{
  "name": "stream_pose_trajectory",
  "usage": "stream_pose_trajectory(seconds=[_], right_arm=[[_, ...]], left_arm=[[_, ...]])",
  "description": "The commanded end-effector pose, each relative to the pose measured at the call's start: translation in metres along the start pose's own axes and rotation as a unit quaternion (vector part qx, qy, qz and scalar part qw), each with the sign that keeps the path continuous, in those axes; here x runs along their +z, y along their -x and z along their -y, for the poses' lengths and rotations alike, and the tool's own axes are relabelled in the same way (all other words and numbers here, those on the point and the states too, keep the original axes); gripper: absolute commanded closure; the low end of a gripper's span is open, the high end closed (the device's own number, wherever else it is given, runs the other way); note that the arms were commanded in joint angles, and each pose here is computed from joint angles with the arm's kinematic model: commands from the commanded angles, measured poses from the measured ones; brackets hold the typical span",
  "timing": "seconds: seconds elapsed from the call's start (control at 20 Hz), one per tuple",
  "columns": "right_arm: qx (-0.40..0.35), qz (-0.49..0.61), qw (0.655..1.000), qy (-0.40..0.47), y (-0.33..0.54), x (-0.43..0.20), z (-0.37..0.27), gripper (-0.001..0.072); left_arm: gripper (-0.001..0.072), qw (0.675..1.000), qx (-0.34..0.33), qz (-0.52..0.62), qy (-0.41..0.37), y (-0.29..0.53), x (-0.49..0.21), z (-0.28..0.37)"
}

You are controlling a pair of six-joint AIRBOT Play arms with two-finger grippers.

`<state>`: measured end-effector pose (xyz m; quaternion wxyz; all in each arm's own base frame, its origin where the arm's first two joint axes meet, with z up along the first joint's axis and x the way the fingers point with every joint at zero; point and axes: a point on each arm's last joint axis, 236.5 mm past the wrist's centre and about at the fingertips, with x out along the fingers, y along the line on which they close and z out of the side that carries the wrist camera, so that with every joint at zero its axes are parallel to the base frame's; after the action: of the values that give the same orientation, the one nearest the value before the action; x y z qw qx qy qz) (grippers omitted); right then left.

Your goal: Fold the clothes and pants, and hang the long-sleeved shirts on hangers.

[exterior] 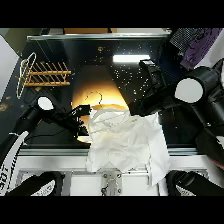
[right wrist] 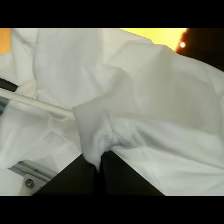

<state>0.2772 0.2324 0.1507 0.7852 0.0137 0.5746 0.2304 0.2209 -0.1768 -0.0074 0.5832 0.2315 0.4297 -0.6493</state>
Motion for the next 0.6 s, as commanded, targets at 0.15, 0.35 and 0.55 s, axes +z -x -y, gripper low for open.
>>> stream_pose_trajectory(seconds=[0.15,0.35,0.55], right_arm=[[0.067,0.061,0.995,0.032,-0.008,0.028,-0.047,0.0699],[0.087,0.098,0.991,0.037,-0.005,0.046,-0.057,0.0699],[0.149,0.096,0.983,0.045,-0.009,0.048,-0.087,0.0699]], left_arm=[[0.0692,1.0,0.0,0.0,0.0,0.0,0.0,0.0],[0.0692,1.0,0.0,0.0,0.0,0.0,0.0,0.0],[0.0692,1.0,0.0,0.0,0.0,0.0,0.0,0.0]])
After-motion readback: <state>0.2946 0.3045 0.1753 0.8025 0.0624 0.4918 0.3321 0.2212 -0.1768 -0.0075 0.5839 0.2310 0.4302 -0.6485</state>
